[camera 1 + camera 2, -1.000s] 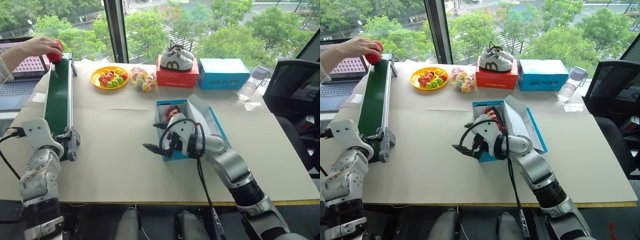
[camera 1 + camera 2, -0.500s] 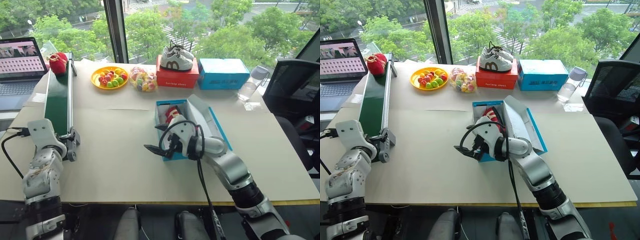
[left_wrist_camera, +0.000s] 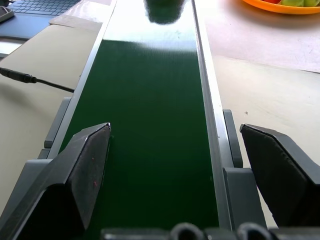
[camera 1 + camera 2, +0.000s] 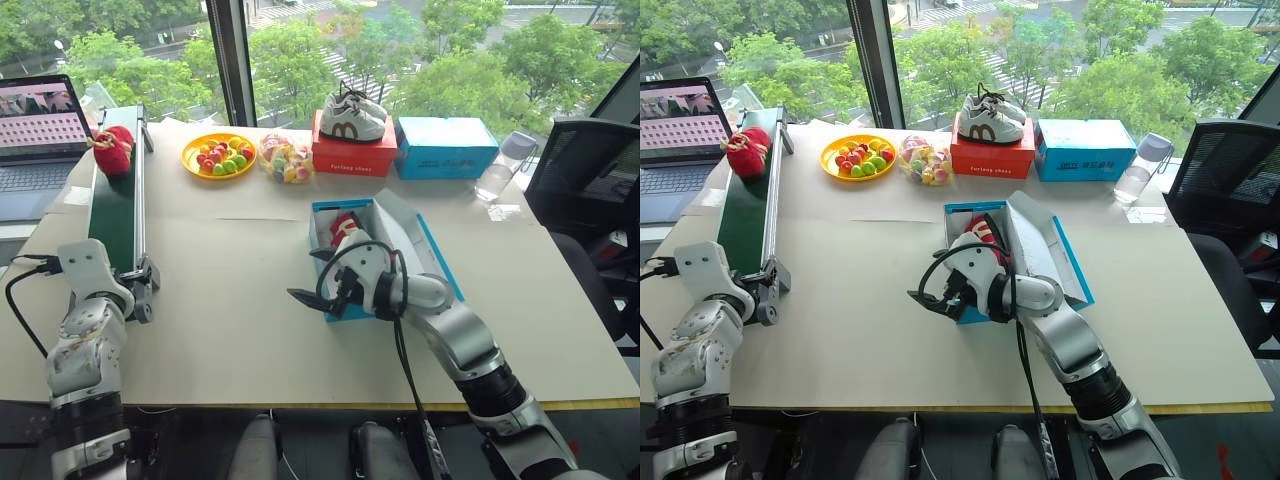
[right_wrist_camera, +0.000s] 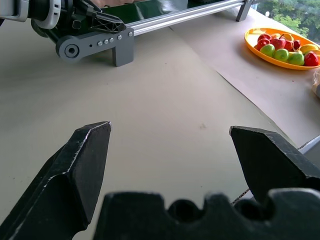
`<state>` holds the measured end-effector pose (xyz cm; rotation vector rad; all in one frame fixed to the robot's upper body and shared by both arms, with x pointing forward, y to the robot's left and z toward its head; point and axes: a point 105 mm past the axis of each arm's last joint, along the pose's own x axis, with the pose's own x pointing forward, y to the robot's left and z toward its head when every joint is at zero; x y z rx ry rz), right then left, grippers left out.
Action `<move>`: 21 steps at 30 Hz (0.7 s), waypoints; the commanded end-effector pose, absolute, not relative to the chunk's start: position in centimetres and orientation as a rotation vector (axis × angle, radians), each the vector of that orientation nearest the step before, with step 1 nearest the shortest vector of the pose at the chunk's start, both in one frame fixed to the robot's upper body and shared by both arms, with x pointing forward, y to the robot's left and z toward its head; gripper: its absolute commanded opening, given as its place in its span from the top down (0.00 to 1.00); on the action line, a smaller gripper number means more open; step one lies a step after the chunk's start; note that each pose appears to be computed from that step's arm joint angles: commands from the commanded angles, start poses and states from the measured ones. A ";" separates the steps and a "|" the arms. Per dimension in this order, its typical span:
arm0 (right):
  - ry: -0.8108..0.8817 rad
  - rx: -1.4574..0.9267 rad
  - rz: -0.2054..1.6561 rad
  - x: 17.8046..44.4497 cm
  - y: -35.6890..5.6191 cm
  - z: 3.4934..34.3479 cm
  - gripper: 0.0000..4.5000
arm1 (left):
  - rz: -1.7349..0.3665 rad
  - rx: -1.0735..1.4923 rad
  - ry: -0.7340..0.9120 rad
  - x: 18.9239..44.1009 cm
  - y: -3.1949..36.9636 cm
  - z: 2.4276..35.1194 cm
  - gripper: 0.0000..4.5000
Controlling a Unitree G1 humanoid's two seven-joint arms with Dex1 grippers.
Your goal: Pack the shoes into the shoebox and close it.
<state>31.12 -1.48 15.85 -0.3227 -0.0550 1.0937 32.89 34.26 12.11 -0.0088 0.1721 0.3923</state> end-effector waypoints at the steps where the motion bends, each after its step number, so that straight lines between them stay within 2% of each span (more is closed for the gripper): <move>1: -0.112 -0.328 1.071 31.2 -1.8 17.4 0.00 | 0.414 0.029 0.118 33.0 34.9 13.9 0.01; 21: -0.127 -0.331 1.049 31.7 -1.9 17.8 0.00 | 0.406 0.024 0.113 33.7 34.4 14.0 0.01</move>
